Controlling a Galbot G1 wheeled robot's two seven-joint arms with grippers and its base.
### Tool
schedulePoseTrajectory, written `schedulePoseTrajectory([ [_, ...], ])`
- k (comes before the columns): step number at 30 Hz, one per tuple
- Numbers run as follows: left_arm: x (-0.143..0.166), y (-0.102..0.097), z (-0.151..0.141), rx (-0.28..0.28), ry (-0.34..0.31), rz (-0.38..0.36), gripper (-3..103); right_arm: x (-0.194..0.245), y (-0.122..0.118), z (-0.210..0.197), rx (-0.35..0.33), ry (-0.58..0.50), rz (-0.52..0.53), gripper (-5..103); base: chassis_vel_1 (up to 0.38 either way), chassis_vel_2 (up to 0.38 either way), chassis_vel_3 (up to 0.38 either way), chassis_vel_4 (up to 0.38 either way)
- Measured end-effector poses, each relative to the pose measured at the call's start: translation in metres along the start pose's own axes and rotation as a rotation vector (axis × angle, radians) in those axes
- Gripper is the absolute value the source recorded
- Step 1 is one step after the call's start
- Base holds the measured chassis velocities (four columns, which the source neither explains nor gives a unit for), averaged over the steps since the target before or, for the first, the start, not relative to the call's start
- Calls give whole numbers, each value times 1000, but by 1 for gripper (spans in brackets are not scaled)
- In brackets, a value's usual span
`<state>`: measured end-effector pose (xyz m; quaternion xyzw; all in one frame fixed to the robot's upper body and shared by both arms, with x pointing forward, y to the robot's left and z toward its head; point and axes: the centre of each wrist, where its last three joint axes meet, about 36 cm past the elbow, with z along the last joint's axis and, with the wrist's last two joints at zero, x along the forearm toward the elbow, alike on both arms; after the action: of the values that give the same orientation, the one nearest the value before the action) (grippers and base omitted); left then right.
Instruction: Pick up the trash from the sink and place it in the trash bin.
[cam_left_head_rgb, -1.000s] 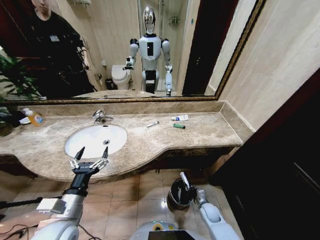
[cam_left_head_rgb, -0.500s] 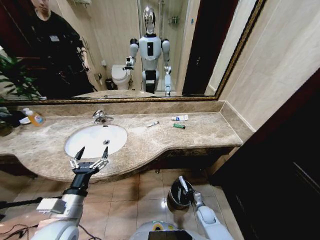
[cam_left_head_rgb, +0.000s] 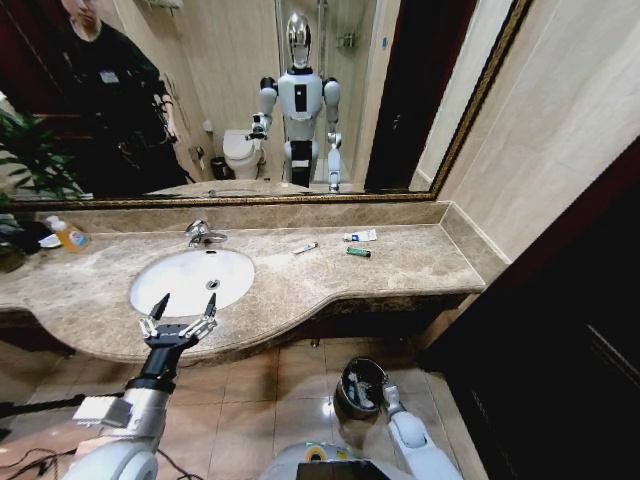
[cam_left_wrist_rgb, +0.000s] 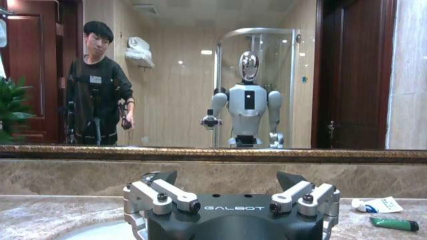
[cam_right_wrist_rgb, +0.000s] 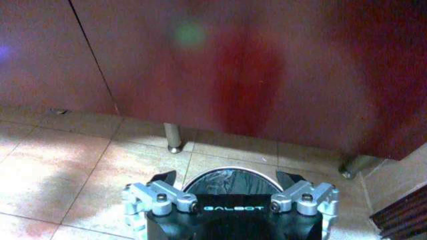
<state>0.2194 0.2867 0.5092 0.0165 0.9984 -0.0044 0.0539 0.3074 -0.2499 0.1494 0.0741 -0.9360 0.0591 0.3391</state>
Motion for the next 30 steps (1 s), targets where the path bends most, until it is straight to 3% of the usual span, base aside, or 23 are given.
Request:
schedulePoseTrajectory([
  [2, 0, 0, 0, 0, 0, 0, 100, 0, 1, 1, 0, 4, 4, 100, 0, 0, 0, 0],
  [19, 0, 0, 0, 0, 0, 0, 100, -2, 11, 6, -24, 84, 19, 100, 0, 0, 0, 0],
  [30, 0, 0, 0, 0, 0, 0, 100, 35, -3, -36, -45, -33, 59, 100, 0, 0, 0, 0],
])
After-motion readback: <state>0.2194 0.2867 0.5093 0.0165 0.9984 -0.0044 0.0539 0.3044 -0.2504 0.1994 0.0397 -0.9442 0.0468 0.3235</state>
